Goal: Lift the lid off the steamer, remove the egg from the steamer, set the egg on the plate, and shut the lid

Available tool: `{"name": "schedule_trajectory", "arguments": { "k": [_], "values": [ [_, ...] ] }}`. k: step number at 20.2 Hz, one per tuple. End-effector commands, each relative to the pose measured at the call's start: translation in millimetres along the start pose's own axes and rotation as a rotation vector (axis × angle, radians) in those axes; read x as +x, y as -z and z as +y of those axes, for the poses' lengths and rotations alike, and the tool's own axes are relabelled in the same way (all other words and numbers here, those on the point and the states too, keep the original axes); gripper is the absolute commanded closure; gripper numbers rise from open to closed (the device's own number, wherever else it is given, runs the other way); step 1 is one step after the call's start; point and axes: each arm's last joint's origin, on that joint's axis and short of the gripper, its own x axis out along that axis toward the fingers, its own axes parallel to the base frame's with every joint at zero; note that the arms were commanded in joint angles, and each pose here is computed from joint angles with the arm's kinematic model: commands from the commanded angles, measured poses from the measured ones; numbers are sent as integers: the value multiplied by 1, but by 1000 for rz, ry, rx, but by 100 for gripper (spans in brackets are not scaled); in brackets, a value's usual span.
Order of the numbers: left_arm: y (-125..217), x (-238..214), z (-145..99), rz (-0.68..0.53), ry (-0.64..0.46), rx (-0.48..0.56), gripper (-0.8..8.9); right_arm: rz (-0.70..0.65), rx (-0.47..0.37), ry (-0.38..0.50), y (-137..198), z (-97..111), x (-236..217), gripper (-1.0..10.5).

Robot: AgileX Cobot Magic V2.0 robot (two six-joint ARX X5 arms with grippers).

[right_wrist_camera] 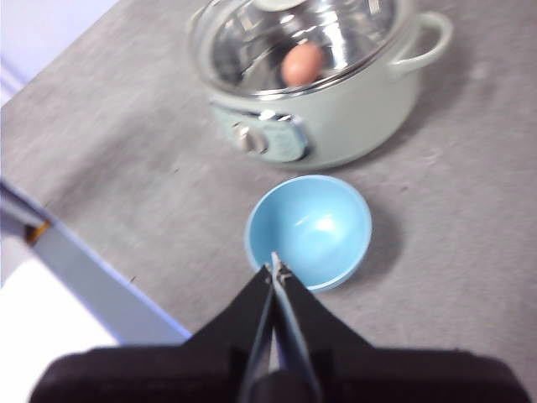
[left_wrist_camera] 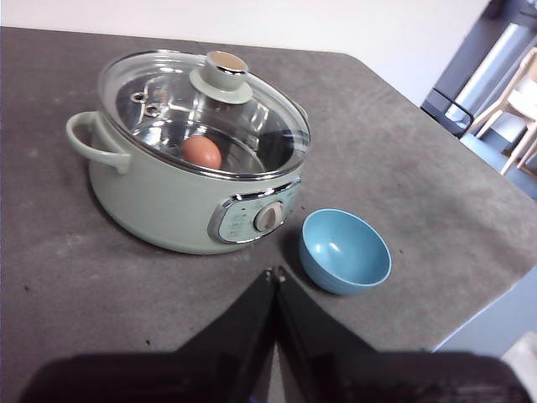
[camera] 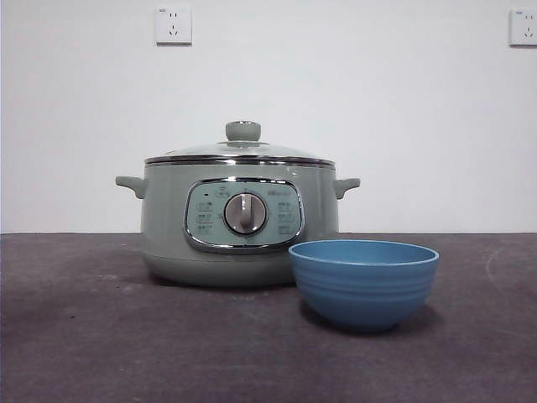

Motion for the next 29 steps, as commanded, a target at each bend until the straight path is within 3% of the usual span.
{"name": "schedule_trajectory", "arguments": {
  "k": [1,2,3,5,6,13,18,24,29],
  "values": [
    [-1,0,0,0,5,29,817,1,-21,-12,-1,1,1,941],
    [-1,0,0,-1,5,25,807,1,-21,-12,-1,1,1,935],
    [-1,0,0,-1,5,20,749,0,-21,-12,-1,1,1,857],
    [-2,1,0,-7,5,9,388,0,-21,-12,-1,1,1,503],
    [-3,1,0,-14,7,7,263,1,-21,-12,-1,1,1,374],
    [-29,16,10,-94,69,30,252,0,-21,-12,-1,1,1,349],
    [-74,51,19,-68,136,59,252,-14,-30,-10,-2,0,1,349],
    [-127,125,17,-39,111,181,252,-25,-33,-8,-3,0,1,350],
    [-140,204,8,-28,49,308,252,-24,-30,-8,-3,0,1,350]
  ]
}}
